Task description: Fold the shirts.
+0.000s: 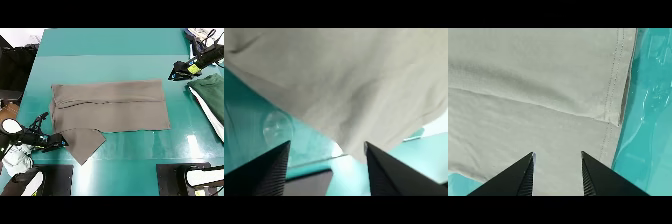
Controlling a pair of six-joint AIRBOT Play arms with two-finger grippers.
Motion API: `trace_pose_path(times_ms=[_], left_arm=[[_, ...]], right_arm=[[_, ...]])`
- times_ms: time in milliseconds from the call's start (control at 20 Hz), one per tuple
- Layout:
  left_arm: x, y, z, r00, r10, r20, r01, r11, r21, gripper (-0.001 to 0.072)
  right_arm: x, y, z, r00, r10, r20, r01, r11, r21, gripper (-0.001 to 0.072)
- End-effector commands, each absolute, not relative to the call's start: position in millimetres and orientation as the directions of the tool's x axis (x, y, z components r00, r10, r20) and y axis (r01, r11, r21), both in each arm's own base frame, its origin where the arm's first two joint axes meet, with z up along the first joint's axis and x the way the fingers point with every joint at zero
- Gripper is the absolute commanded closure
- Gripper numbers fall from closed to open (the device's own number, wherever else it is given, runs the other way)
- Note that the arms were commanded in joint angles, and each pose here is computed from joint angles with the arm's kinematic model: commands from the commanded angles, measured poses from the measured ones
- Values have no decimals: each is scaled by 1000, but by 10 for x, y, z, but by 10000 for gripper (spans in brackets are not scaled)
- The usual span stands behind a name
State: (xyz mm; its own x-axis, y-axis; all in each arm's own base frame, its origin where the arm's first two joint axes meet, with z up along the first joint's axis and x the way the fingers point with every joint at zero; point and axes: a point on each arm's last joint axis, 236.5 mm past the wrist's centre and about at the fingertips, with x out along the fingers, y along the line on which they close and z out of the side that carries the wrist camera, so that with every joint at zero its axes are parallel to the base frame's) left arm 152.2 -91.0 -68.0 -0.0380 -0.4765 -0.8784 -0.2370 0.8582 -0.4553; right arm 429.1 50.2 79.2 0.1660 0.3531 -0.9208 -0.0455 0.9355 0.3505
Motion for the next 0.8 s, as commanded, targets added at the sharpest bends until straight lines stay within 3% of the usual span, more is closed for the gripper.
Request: trace_pose_path(times_ms=[0,100,150,200,250,400,500,550,650,750], left_arm=[[1620,-954,-763,19,-460,-888,-248,858,-450,161],[1710,-935,-769,57,-452,-890,-285,847,-449,161],[1743,-926,-771,71,-448,-891,-286,847,-449,218],[1763,-918,-773,79,-445,-892,-283,848,-448,360],[1774,-915,-774,84,-444,-892,-283,848,-448,417],[1741,-925,-772,70,-448,-891,-283,848,-448,414],[1536,-977,-748,-17,-470,-883,-280,850,-447,268],[1420,-992,-725,-68,-476,-877,-252,858,-447,249],[1372,-926,-764,-87,-448,-890,-236,877,-419,248],[1517,-894,-832,-18,-434,-901,-271,869,-414,249]], right_arm=[[4283,504,793,164,354,-921,-46,935,351,372],[4271,505,791,158,354,-922,-46,935,352,373],[4271,505,793,159,354,-922,-46,935,352,372],[4269,505,793,158,354,-922,-46,935,352,373],[4264,505,792,156,355,-922,-46,935,352,372],[4234,508,788,143,355,-924,-47,935,352,373],[4212,508,785,134,356,-925,-53,935,352,372],[4210,508,785,133,356,-925,-54,935,352,373],[4212,507,785,134,355,-925,-54,935,351,372],[4211,507,785,133,355,-925,-54,935,351,373]])
